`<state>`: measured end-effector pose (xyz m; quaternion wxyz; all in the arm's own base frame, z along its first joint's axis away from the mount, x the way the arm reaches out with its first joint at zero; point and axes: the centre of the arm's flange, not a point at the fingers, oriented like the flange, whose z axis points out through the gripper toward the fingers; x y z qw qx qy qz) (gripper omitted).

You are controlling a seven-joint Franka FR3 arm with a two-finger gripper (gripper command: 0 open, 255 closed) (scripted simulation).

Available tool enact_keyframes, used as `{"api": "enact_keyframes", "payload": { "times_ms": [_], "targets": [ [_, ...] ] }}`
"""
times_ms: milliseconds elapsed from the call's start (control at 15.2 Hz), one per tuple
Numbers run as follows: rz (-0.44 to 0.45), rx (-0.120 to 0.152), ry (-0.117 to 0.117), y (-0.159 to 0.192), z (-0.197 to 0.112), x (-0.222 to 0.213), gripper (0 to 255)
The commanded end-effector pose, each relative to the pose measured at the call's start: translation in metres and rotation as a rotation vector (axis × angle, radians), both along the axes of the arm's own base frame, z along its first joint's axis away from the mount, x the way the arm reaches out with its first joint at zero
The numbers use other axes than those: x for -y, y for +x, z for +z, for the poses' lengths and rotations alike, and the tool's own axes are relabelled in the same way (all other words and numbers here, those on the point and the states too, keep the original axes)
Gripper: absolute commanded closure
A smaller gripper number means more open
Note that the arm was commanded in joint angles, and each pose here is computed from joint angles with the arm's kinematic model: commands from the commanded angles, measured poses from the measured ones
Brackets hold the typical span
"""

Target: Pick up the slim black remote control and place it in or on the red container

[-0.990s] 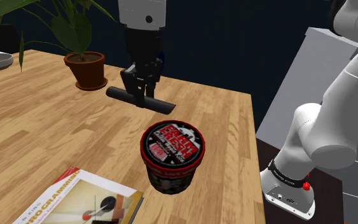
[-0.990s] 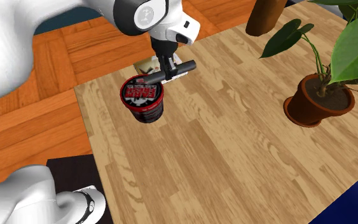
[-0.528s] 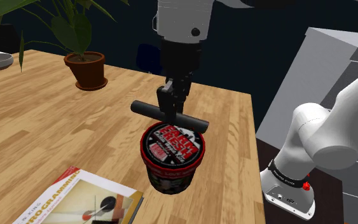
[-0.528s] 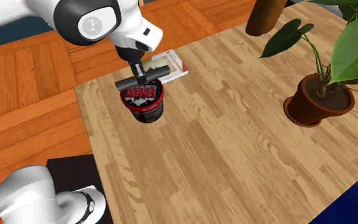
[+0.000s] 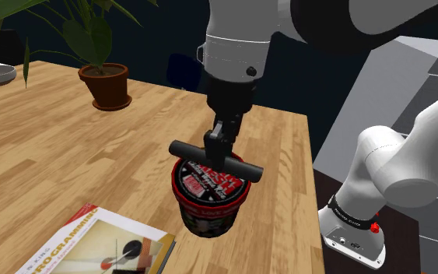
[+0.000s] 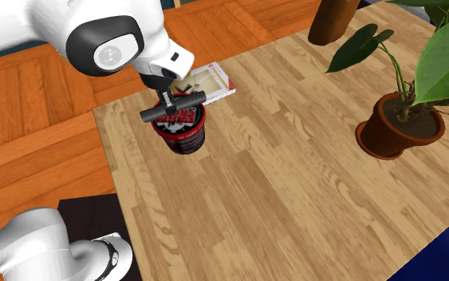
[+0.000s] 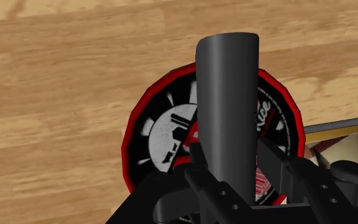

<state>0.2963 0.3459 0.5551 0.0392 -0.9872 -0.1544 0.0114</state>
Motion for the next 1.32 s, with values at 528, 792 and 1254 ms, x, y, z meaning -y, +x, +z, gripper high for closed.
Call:
{"api": "enact_keyframes", "payload": {
  "times_ms": [528,792,1254],
  "targets": [
    [0.000,0.001,0.000,0.000,-0.028,0.000,255],
    [0.000,0.001,0.000,0.000,-0.028,0.000,0],
    [0.000,0.001,0.000,0.001,-0.002,0.002,0]
  ]
}}
